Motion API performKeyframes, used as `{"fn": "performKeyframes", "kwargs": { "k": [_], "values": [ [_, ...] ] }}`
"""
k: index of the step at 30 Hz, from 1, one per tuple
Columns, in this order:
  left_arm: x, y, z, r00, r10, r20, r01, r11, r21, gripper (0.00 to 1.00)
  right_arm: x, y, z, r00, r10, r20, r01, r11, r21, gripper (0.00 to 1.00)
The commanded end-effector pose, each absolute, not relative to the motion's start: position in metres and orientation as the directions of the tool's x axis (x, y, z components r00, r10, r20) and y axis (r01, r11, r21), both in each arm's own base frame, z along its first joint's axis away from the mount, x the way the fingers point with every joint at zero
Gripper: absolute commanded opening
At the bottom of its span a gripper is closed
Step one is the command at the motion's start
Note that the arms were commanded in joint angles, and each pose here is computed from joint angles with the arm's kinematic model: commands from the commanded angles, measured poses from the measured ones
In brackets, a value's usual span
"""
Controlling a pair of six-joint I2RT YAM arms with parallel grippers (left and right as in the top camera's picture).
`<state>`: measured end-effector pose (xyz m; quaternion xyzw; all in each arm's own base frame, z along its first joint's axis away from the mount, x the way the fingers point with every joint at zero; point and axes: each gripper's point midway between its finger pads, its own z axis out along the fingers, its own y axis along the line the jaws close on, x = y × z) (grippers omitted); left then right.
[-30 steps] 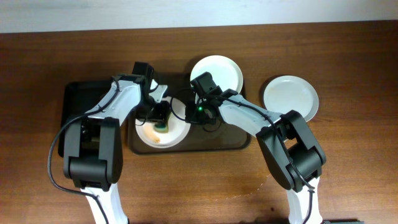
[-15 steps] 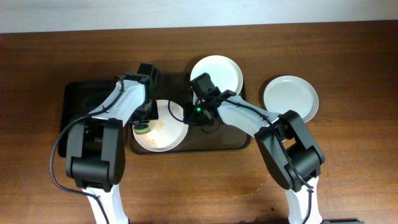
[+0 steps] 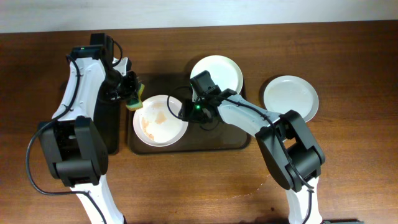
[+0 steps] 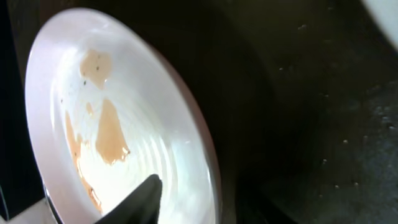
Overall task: Clean dirty plates on tray and stack at the side
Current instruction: 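Scrub the second plate with the sponge while the right gripper holds it, then lift the second plate with the right gripper and stack it on the first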
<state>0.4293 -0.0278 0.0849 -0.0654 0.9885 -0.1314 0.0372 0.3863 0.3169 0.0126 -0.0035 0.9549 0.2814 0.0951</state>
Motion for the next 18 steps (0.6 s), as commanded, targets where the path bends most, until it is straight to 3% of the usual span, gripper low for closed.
{"fn": "performKeyframes", "kwargs": {
  "k": [1, 3, 5, 7, 11, 18],
  "values": [
    [0.439, -0.024, 0.088, -0.987, -0.124, -0.1, -0.096, 0.965, -0.245, 0.1, 0.377, 0.306, -0.013, -0.985, 0.044, -0.166, -0.038, 0.887, 0.46, 0.23],
    [0.441, -0.024, 0.088, -0.986, -0.124, -0.108, -0.094, 0.965, -0.246, 0.12, 0.372, 0.308, -0.015, -0.988, 0.034, -0.154, -0.041, 0.888, 0.458, 0.04],
    [0.441, -0.024, 0.088, -0.986, -0.124, -0.108, -0.094, 0.965, -0.246, 0.12, 0.374, 0.308, -0.005, -0.989, 0.036, -0.144, -0.038, 0.874, 0.484, 0.04],
    [0.441, -0.024, 0.088, -0.986, -0.124, -0.109, -0.094, 0.965, -0.246, 0.13, 0.384, 0.294, 0.029, -0.977, -0.018, -0.212, -0.113, 0.889, 0.444, 0.04],
    [0.442, -0.024, 0.088, -0.986, -0.123, -0.112, -0.092, 0.965, -0.246, 0.13, 0.394, 0.242, 0.089, -0.927, -0.068, -0.369, -0.142, 0.974, 0.177, 0.04],
    [0.444, -0.024, 0.089, -0.985, -0.123, -0.122, -0.09, 0.965, -0.246, 0.13, 0.399, 0.201, 0.11, -0.898, -0.081, -0.432, -0.077, 0.997, -0.027, 0.04]
  ]
}}
